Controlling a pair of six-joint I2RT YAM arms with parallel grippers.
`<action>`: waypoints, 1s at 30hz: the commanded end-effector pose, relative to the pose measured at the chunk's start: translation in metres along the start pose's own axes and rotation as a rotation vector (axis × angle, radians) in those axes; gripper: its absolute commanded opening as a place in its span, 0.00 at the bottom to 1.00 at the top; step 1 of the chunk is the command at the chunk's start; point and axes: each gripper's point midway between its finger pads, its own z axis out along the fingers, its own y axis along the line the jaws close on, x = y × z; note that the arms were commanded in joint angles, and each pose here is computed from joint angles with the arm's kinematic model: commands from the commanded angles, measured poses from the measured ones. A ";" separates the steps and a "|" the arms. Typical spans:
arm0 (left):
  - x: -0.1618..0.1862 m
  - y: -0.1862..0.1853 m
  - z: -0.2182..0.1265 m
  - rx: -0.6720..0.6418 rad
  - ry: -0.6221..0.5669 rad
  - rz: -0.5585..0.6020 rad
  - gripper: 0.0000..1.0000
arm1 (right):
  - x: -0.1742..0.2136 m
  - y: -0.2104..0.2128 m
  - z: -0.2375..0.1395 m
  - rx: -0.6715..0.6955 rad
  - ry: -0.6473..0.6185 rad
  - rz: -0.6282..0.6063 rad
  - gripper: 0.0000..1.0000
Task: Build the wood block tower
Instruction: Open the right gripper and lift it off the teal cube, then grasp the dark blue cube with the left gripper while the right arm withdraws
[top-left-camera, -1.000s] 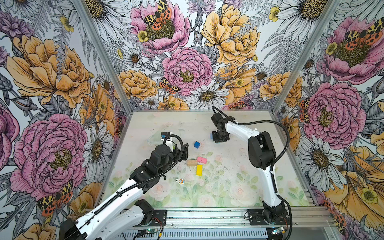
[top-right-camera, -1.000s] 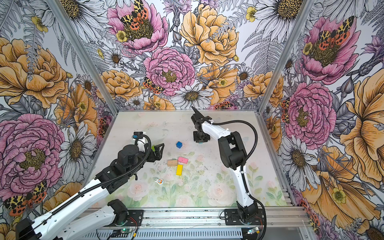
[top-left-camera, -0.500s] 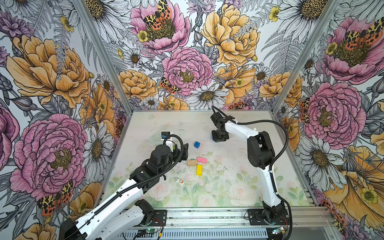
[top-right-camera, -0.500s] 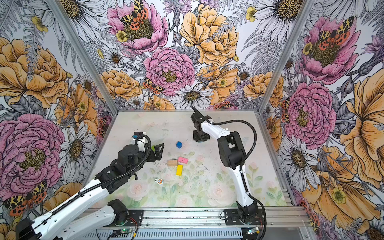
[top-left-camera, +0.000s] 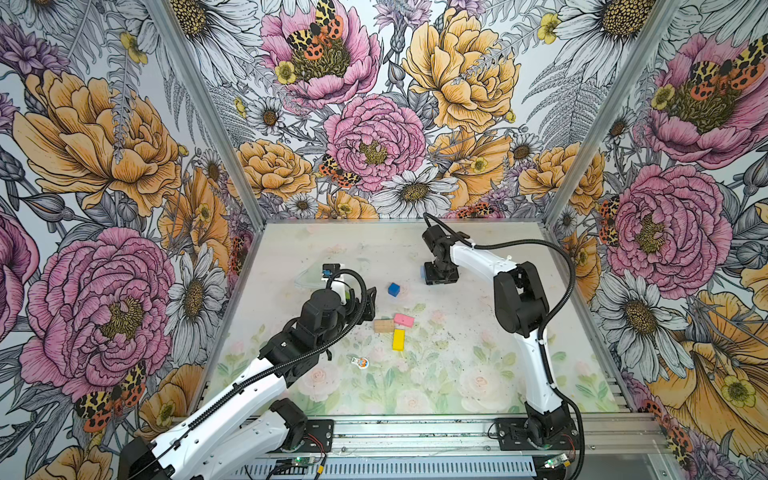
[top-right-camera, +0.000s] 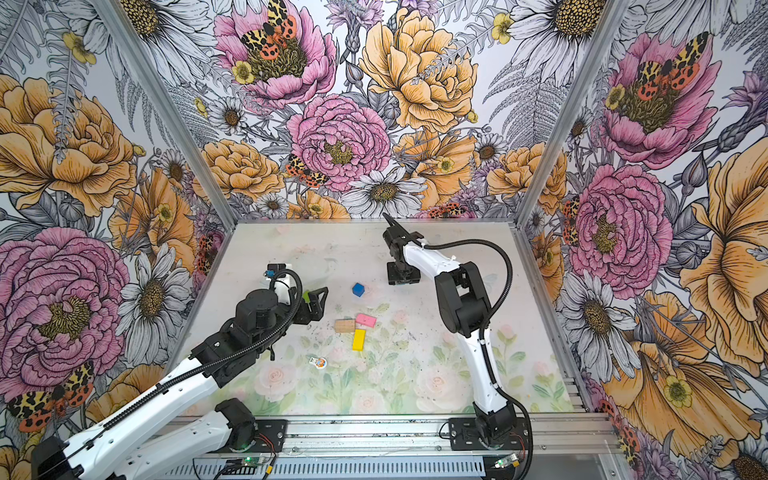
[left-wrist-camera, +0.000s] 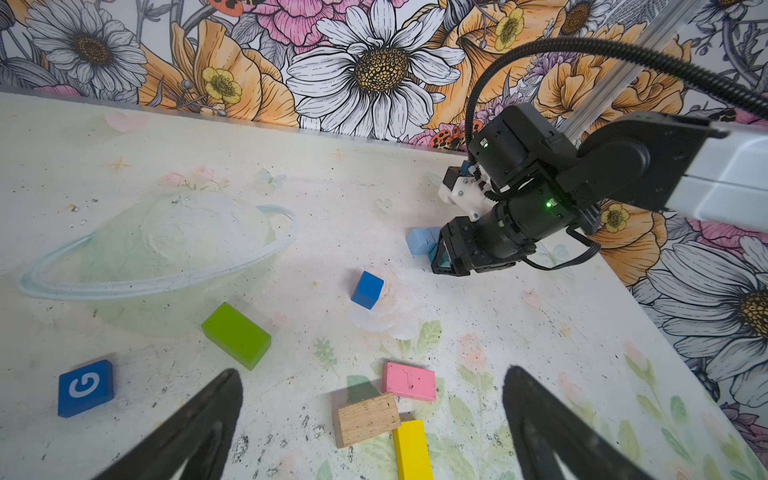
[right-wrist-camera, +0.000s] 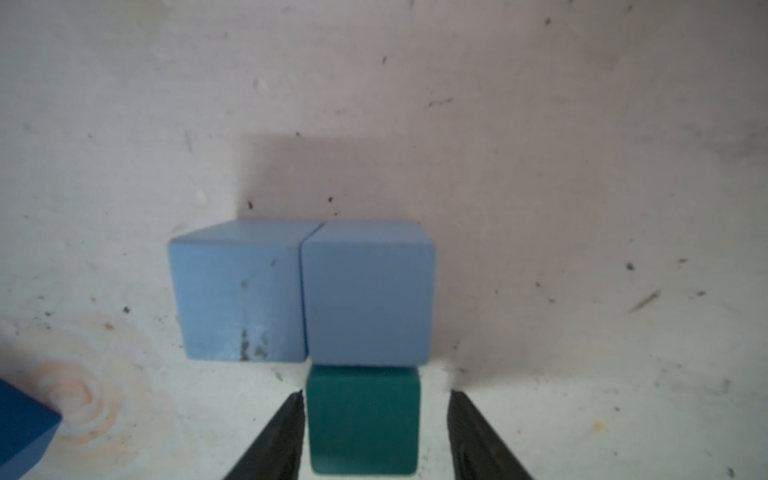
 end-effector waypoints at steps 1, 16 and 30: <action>-0.006 0.003 -0.004 -0.012 -0.015 -0.012 0.99 | -0.002 -0.001 -0.016 -0.007 -0.029 -0.008 0.65; 0.022 -0.012 0.022 0.044 0.110 0.002 0.99 | 0.053 -0.011 -0.118 -0.049 -0.164 0.014 0.77; 0.076 -0.031 0.118 0.024 0.375 0.176 0.95 | 0.132 -0.041 -0.173 -0.115 -0.276 0.049 0.83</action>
